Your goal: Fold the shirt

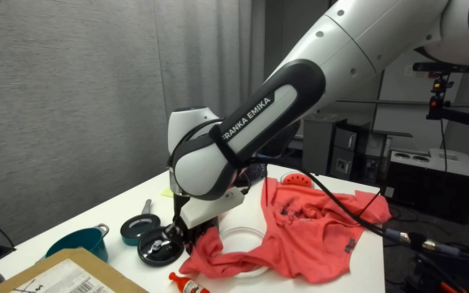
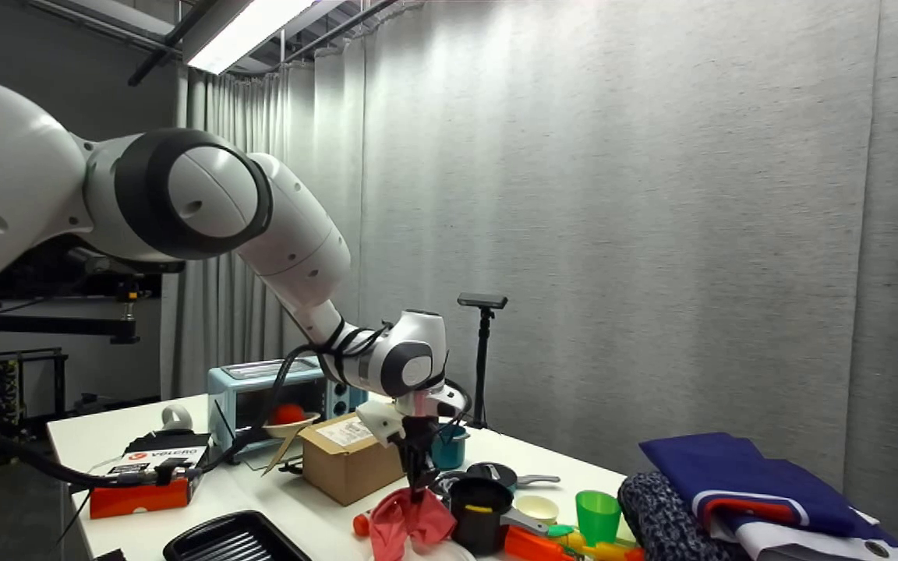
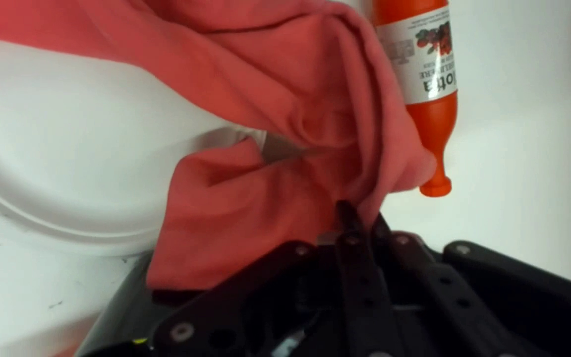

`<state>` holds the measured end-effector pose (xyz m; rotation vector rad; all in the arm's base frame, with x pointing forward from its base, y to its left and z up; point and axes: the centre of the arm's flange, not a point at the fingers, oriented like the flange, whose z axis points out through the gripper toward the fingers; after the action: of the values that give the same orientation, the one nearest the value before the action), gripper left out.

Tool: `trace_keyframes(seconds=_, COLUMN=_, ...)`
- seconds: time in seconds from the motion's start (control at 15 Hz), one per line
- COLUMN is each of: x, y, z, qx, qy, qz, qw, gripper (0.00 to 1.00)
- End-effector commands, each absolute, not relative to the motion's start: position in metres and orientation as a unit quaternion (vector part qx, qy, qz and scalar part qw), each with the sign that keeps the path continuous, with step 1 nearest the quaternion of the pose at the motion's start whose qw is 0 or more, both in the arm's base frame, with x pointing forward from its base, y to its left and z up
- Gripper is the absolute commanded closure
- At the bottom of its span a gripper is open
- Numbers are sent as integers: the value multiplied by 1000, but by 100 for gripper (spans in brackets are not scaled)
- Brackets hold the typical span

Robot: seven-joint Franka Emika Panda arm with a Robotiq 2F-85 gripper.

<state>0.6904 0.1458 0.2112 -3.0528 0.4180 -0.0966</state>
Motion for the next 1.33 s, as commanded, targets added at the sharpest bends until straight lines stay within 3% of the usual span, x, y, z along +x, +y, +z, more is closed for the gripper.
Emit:
trace_keyframes(seconds=0.0, x=674, y=129, z=252, qx=-994, qy=90, qz=-7, qw=54, gripper=100)
trace_keyframes(seconds=0.73, x=582, y=-15, z=377, qx=-997, qy=25, qz=-48, qw=55, gripper=99)
trace_keyframes(seconds=1.27, x=507, y=-185, z=407, qx=-967, qy=202, qz=-146, qw=57, gripper=99)
